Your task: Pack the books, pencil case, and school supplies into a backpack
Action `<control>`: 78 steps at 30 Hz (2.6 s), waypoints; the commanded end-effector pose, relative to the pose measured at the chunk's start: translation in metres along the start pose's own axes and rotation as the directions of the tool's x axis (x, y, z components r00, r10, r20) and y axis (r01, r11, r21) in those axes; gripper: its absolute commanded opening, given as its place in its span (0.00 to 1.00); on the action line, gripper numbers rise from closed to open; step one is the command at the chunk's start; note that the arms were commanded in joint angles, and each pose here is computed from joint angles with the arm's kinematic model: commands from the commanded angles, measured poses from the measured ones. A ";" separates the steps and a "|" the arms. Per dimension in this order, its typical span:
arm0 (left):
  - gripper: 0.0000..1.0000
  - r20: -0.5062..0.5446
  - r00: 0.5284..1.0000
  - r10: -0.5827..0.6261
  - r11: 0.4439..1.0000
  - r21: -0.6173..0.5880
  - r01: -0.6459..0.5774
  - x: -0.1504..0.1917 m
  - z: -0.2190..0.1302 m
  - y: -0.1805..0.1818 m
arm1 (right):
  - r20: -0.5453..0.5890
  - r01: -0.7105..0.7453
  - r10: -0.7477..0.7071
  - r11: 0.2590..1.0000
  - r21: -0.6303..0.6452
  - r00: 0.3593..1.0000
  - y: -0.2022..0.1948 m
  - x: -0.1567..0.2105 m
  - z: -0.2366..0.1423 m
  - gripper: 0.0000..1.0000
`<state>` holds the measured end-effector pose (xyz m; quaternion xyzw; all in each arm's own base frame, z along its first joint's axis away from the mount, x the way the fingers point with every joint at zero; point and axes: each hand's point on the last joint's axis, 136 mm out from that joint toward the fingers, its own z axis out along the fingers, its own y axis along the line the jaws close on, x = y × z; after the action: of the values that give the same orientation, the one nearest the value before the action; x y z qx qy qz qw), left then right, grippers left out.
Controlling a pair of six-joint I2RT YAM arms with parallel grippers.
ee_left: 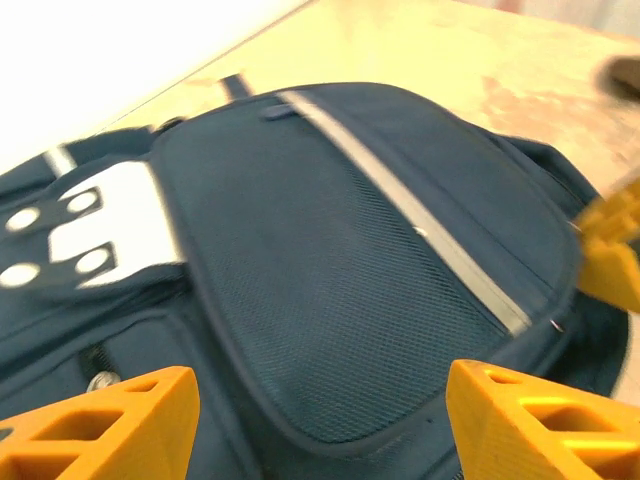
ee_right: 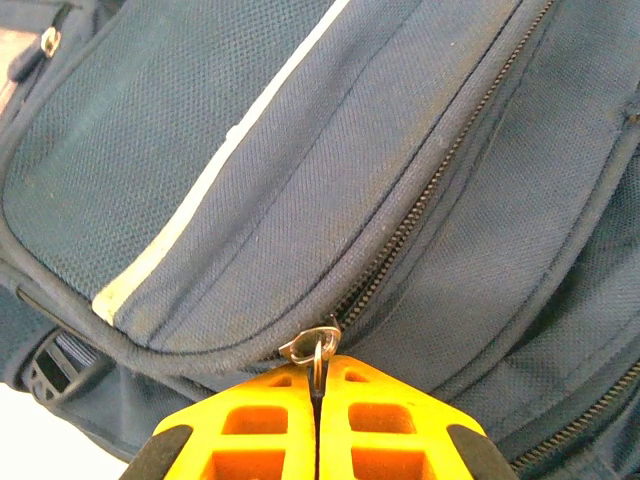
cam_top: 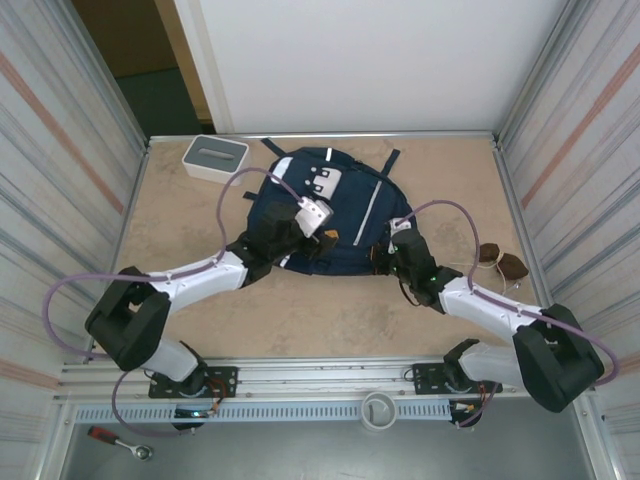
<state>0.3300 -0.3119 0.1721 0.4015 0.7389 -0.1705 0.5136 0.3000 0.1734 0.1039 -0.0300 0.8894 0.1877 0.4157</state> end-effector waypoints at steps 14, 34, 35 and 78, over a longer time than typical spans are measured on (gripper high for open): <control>0.64 0.043 0.771 0.635 0.753 0.186 -0.631 0.007 0.059 -0.066 | 0.038 -0.031 0.035 0.995 -0.090 0.999 0.003 -0.012 -0.012 0.00; 0.00 0.140 0.771 0.621 0.749 0.183 -0.637 0.007 0.039 -0.070 | 0.030 -0.018 0.014 0.991 0.134 0.999 -0.039 -0.008 -0.020 0.00; 0.00 0.149 0.772 0.618 0.751 0.180 -0.636 0.006 0.035 -0.070 | 0.027 -0.018 0.014 0.989 0.149 1.000 -0.042 -0.008 -0.021 0.00; 0.30 0.066 0.891 0.450 0.884 0.111 -0.454 0.020 0.012 -0.071 | 0.083 0.132 -0.116 0.967 -0.218 0.990 0.064 0.005 -0.021 0.00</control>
<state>0.2645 -0.3573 0.1268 0.6125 0.5981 -0.1120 0.5046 0.2685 0.2200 0.1177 -0.1155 0.8640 0.2427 0.4258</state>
